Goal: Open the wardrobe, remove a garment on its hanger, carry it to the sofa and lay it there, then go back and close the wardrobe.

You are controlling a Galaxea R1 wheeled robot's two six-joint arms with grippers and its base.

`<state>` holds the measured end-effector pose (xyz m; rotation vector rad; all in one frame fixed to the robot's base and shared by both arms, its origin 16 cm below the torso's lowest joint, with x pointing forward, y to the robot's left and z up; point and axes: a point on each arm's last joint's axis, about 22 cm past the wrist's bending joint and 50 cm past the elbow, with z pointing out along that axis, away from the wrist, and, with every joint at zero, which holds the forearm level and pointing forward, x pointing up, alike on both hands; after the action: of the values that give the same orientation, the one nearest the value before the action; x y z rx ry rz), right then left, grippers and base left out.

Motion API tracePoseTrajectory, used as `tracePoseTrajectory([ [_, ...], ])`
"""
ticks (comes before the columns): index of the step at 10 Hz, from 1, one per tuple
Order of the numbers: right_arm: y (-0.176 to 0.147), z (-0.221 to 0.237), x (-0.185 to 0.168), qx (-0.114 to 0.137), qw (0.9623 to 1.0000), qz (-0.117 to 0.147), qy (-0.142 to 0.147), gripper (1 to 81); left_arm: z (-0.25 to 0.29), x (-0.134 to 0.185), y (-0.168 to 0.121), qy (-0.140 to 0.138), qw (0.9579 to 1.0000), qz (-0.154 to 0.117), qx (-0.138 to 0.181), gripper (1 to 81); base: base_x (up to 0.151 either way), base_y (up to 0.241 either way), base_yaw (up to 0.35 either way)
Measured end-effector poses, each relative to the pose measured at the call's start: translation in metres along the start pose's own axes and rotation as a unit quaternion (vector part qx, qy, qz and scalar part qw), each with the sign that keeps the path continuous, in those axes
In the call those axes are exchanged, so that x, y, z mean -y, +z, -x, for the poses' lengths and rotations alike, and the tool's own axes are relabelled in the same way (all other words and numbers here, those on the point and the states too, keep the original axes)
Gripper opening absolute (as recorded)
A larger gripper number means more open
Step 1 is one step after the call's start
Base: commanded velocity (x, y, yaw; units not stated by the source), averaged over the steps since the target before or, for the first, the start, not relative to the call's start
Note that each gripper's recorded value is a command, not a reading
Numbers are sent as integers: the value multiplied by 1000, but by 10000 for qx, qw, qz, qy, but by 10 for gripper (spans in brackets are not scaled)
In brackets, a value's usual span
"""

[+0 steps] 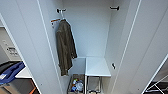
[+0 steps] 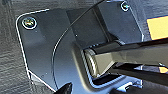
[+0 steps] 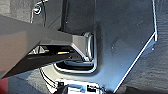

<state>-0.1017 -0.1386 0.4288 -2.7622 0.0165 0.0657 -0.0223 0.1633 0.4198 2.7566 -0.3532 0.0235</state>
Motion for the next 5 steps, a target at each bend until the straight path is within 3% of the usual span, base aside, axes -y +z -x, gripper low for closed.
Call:
tracePoseTrajectory([
  [3,0,-4,0,-12,10000,-3,-3,811,4,1,-1,-49,10000,5,21,811,0,0,0],
  [5,1,-6,1,-21,10000,-3,-11,811,13,6,-2,-390,9992,-67,89,811,0,0,0],
])
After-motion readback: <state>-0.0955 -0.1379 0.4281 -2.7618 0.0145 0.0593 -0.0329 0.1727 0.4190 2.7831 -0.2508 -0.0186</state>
